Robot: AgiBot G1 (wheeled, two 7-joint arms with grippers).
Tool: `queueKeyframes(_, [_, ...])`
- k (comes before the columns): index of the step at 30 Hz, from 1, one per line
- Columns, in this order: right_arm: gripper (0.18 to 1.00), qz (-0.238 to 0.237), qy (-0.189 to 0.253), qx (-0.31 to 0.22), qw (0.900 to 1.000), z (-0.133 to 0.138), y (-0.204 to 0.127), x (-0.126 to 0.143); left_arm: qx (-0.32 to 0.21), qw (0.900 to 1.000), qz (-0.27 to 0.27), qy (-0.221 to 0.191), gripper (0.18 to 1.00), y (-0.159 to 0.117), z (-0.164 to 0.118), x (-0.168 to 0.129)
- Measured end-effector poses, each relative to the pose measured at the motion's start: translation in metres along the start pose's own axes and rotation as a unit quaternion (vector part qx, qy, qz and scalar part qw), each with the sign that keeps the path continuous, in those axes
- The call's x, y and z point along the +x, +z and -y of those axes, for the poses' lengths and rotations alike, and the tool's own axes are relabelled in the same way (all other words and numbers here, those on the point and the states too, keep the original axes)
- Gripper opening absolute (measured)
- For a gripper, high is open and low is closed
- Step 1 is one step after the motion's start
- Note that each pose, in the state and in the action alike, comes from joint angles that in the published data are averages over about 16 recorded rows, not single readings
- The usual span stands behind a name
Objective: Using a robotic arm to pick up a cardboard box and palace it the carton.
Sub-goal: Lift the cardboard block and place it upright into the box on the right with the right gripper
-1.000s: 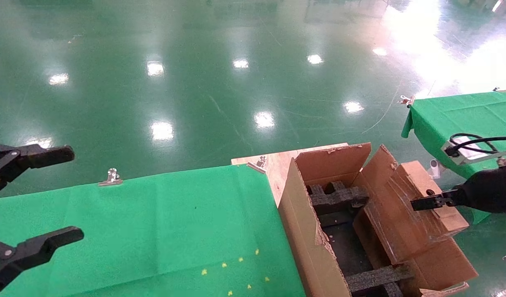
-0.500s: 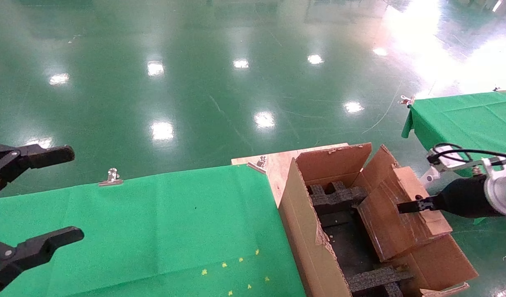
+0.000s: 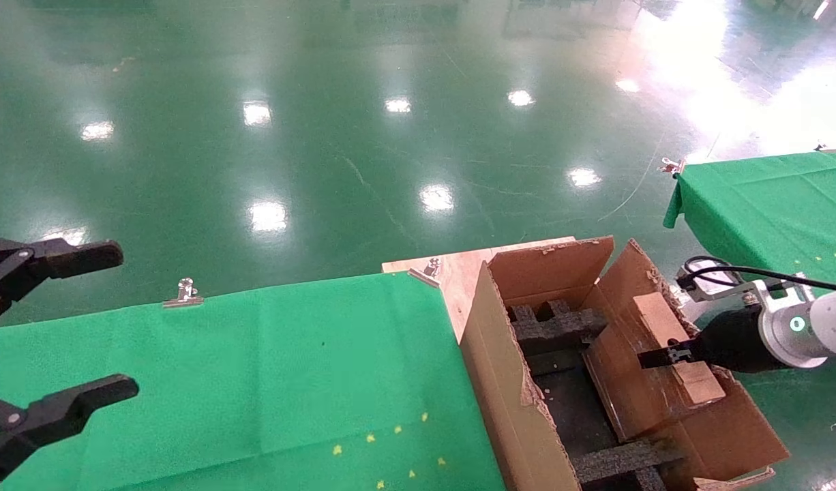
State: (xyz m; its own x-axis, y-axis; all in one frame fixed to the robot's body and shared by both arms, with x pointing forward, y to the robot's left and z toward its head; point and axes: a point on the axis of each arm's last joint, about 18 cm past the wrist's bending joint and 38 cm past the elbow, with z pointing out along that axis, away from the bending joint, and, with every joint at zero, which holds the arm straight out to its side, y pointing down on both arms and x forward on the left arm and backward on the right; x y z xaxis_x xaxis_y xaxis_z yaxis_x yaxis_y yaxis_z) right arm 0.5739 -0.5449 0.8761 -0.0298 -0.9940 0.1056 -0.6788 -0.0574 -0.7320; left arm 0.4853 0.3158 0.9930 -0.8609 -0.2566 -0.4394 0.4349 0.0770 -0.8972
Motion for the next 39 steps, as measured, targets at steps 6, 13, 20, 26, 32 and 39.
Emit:
queueKeyframes(6, [0.276, -0.003, -0.007, -0.008, 1.000, -0.002, 0.015, -0.003, 0.000, 1.0000, 0.000, 0.000, 1.001, 0.000, 0.000, 0.000])
queueKeyframes(13, [0.276, -0.006, -0.019, -0.019, 1.000, -0.003, 0.035, -0.009, 0.000, 1.0000, 0.000, 0.000, 1.001, 0.000, 0.000, 0.000])
queueKeyframes(20, [0.275, -0.007, -0.030, -0.033, 0.999, -0.006, 0.055, -0.016, 0.000, 1.0000, 0.000, 0.000, 1.001, 0.000, 0.000, 0.000])
queueKeyframes(26, [0.275, -0.006, -0.037, -0.045, 0.998, -0.009, 0.071, -0.022, 0.000, 1.0000, 0.000, 0.000, 1.001, 0.000, 0.000, 0.000])
queueKeyframes(32, [0.274, -0.002, -0.042, -0.054, 0.998, -0.011, 0.083, -0.027, 0.000, 1.0000, 0.000, 0.000, 1.001, 0.000, 0.000, 0.000])
queueKeyframes(39, [0.273, 0.003, -0.046, -0.061, 0.997, -0.014, 0.091, -0.031, 0.000, 1.0000, 0.000, 0.000, 1.001, 0.000, 0.000, 0.000])
